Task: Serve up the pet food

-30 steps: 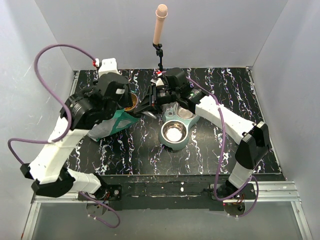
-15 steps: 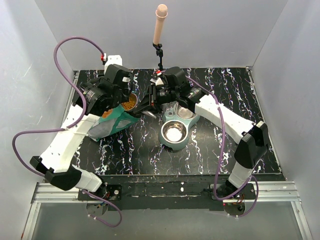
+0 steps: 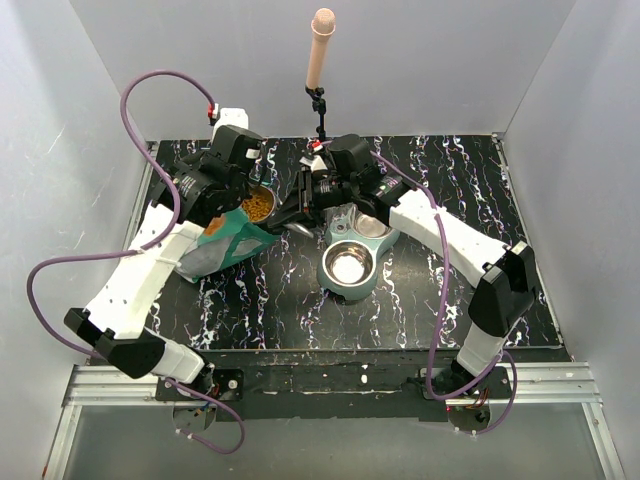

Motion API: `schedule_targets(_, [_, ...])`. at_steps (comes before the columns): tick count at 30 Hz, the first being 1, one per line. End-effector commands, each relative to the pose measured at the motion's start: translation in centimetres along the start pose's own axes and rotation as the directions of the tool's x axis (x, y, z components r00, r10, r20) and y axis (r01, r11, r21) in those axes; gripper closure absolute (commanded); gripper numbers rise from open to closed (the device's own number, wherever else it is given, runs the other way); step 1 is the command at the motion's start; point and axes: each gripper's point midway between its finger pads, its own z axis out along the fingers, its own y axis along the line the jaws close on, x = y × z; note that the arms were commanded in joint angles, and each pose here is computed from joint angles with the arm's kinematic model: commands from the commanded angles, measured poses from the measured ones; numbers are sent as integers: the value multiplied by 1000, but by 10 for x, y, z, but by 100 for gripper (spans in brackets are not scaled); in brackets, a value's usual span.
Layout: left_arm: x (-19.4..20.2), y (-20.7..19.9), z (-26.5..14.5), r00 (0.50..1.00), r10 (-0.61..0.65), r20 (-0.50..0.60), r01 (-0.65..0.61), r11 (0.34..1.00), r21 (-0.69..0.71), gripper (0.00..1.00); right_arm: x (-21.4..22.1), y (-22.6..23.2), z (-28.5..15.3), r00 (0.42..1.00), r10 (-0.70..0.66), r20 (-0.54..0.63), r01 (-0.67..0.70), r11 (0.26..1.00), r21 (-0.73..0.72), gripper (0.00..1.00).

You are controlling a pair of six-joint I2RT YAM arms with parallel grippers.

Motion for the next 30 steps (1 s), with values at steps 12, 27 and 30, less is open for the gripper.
schedule_targets(12, [-11, -17, -35, 991, -88, 102, 58, 961, 271, 100, 53, 6, -84, 992, -129, 12, 130, 987, -93, 99])
schedule_targets(27, [3, -18, -38, 989, -141, 36, 126, 953, 275, 100, 124, -44, -162, 996, -37, 78, 37, 999, 3, 99])
schedule_targets(30, [4, -8, -37, 986, -161, 36, 149, 964, 222, 100, 137, -58, -178, 993, -13, 120, 10, 1000, 20, 99])
